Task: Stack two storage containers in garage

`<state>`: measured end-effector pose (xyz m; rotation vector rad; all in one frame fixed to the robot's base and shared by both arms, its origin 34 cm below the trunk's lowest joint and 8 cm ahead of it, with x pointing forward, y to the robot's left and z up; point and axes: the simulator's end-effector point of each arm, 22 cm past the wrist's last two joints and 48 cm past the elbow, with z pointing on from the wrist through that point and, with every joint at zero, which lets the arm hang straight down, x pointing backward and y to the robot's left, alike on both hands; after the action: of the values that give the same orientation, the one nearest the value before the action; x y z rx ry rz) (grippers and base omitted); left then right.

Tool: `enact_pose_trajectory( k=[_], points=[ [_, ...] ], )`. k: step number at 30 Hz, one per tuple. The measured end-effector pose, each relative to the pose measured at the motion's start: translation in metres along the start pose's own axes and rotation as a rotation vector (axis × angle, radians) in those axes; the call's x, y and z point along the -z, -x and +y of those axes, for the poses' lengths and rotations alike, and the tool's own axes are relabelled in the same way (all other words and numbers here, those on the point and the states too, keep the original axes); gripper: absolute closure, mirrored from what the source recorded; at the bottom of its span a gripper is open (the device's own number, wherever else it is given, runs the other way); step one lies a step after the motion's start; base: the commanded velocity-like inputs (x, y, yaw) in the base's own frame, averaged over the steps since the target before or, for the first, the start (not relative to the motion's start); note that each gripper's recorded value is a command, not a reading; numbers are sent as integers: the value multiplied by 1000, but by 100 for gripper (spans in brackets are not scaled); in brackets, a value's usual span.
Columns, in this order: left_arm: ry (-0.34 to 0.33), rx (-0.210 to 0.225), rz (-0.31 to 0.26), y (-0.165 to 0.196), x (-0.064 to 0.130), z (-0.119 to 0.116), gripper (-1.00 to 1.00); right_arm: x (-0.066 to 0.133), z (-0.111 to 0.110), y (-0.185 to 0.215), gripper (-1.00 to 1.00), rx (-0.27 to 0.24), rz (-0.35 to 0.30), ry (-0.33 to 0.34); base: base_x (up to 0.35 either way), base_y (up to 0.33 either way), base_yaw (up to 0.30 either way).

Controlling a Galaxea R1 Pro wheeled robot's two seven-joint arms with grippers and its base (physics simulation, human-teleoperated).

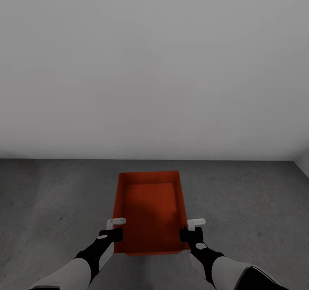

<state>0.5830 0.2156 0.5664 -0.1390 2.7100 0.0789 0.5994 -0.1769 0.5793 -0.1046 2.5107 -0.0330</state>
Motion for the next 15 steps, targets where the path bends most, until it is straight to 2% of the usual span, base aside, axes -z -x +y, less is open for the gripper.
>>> enact_pose_trajectory(
  k=[15],
  points=[
    [0, 0, 0, 0, 0, 0, 100, 0, 0, 0, 100, 1, 0, 0, 0, -1, 0]
  ],
)
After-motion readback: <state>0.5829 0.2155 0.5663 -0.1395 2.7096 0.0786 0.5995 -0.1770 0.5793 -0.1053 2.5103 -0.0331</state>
